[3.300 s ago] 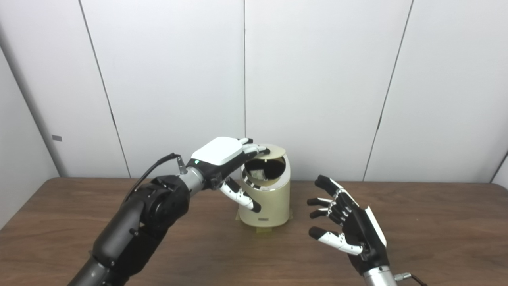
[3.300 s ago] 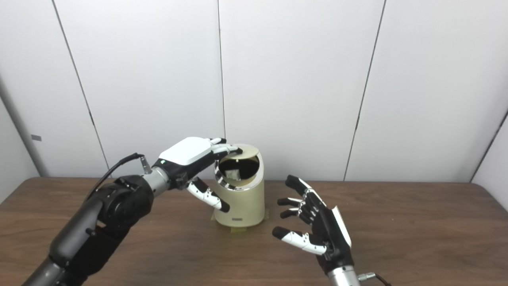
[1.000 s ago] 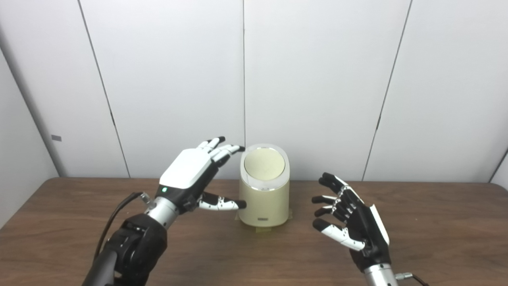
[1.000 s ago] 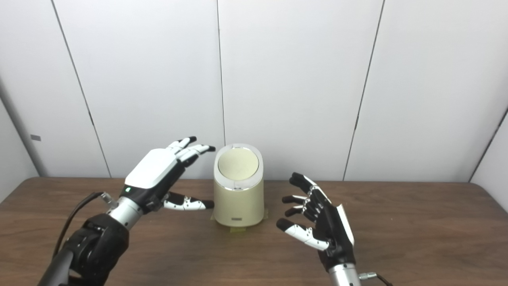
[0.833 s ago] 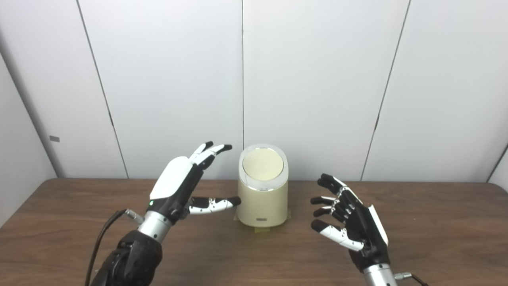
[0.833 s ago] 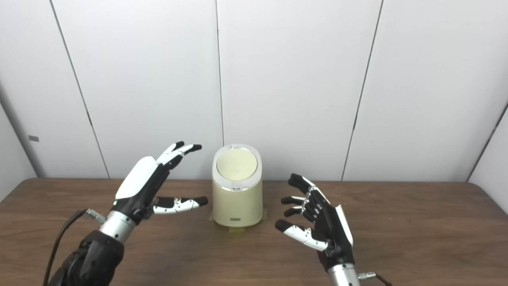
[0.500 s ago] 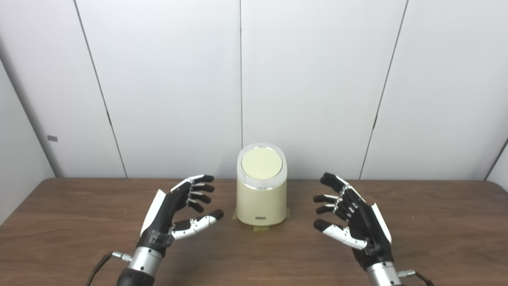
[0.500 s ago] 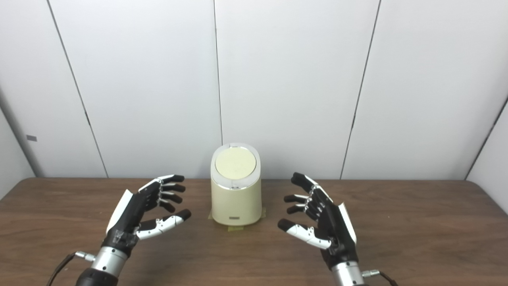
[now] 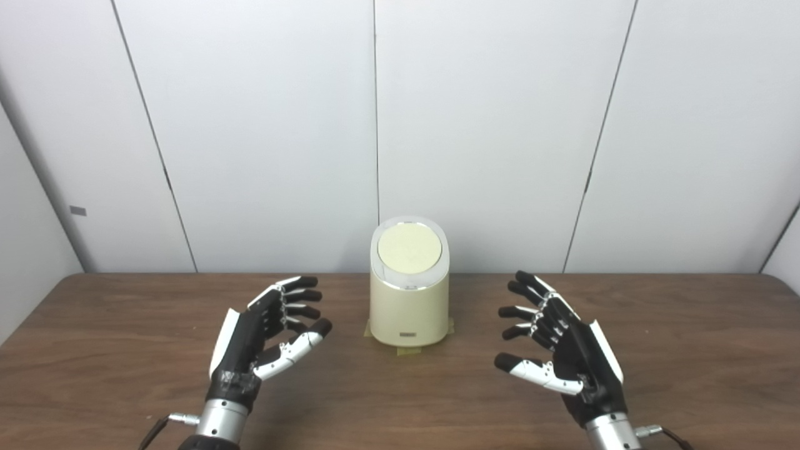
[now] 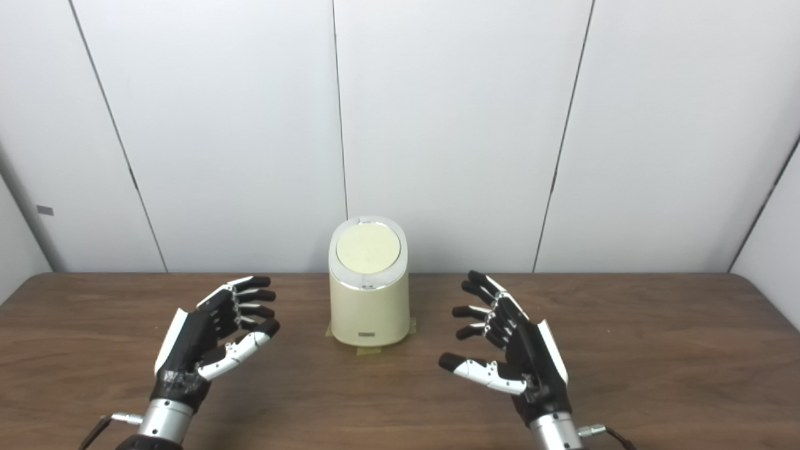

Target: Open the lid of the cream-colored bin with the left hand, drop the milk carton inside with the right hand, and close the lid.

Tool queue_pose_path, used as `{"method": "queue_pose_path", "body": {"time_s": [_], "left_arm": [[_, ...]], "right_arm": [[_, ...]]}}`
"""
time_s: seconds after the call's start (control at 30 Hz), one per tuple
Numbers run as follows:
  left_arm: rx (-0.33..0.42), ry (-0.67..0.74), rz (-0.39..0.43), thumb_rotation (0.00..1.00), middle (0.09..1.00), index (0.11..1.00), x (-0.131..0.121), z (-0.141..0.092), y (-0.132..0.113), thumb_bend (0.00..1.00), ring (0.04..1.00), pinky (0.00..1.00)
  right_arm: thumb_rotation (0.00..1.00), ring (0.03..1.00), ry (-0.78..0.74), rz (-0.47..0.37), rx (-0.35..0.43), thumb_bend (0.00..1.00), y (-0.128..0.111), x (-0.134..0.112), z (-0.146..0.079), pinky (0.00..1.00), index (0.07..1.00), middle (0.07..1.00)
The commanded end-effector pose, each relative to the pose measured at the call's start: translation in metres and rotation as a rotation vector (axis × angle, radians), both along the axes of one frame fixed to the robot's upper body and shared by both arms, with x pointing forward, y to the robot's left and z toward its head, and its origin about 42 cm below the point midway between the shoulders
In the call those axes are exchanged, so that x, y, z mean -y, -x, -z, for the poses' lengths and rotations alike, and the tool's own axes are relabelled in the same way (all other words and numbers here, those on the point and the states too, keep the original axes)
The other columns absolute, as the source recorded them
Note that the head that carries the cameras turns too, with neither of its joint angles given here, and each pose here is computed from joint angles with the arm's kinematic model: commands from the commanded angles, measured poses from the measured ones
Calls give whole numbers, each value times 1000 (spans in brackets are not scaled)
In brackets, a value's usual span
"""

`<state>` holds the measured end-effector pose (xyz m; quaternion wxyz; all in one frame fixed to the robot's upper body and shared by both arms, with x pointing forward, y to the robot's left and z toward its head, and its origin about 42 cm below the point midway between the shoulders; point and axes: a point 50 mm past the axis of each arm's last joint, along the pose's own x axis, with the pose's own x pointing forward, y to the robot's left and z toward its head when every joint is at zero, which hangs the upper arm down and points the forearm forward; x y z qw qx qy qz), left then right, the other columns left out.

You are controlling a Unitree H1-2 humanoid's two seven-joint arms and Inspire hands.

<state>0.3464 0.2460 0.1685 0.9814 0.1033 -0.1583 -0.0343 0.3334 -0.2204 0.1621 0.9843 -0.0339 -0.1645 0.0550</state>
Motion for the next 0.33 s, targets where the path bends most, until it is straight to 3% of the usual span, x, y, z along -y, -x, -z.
{"method": "queue_pose_path", "body": {"time_s": [0.0, 0.3], "left_arm": [[47, 5, -7, 254, 717, 754, -2, -13, -4, 665, 637, 496], [49, -4, -9, 221, 735, 768, -2, -9, -1, 664, 663, 532]], "right_arm": [[277, 702, 19, 2, 81, 807, -4, -1, -19, 532, 854, 846], [259, 700, 22, 17, 81, 787, -3, 1, -20, 542, 852, 842]]}}
